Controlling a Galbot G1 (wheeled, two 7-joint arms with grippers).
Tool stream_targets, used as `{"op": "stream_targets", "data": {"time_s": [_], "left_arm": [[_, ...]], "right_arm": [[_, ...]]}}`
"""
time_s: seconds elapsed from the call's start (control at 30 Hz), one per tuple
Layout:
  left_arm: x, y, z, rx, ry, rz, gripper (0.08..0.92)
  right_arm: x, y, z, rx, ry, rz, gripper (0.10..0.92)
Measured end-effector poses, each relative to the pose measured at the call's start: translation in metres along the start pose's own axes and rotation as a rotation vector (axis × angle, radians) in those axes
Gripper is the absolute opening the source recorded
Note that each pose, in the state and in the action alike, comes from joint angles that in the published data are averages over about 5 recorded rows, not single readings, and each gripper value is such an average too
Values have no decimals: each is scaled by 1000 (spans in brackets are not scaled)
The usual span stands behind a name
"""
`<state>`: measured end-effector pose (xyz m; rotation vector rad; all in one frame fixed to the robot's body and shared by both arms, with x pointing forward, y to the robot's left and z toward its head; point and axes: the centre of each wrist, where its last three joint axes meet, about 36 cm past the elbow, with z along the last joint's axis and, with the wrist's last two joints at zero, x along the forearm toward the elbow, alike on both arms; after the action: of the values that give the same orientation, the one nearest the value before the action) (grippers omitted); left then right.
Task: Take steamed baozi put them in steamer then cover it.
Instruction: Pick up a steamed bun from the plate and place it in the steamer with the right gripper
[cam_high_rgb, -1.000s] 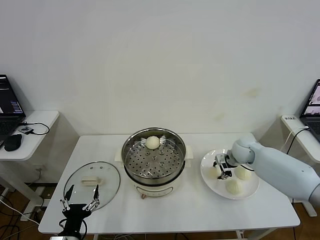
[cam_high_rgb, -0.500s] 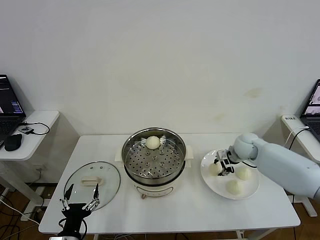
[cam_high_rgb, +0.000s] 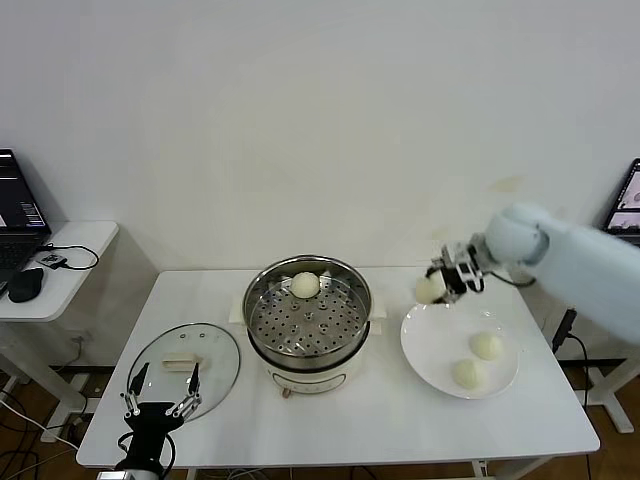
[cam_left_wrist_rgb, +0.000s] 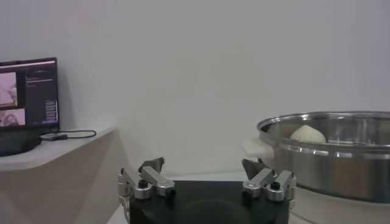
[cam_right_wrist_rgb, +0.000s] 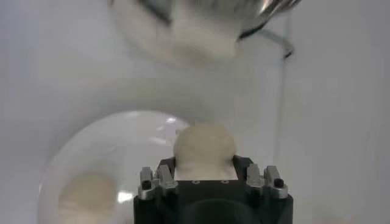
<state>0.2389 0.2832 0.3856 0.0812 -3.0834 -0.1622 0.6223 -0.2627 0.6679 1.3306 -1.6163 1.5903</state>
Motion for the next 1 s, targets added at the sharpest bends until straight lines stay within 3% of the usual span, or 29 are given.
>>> {"op": "stream_targets", "data": {"time_s": [0.2,0.43,1.0], "left_arm": [[0,2,-1,-2,-9,-6,823],[2,3,-3,-1,-18,-15,823],[-2,5,-4,5,-34,-30,823]], "right_arm": [[3,-21,-57,-3,-75,4,619],[-27,-35,-124,-10,-130,-29,619],[-127,-25,-229,-41,-103,-131,619]]}}
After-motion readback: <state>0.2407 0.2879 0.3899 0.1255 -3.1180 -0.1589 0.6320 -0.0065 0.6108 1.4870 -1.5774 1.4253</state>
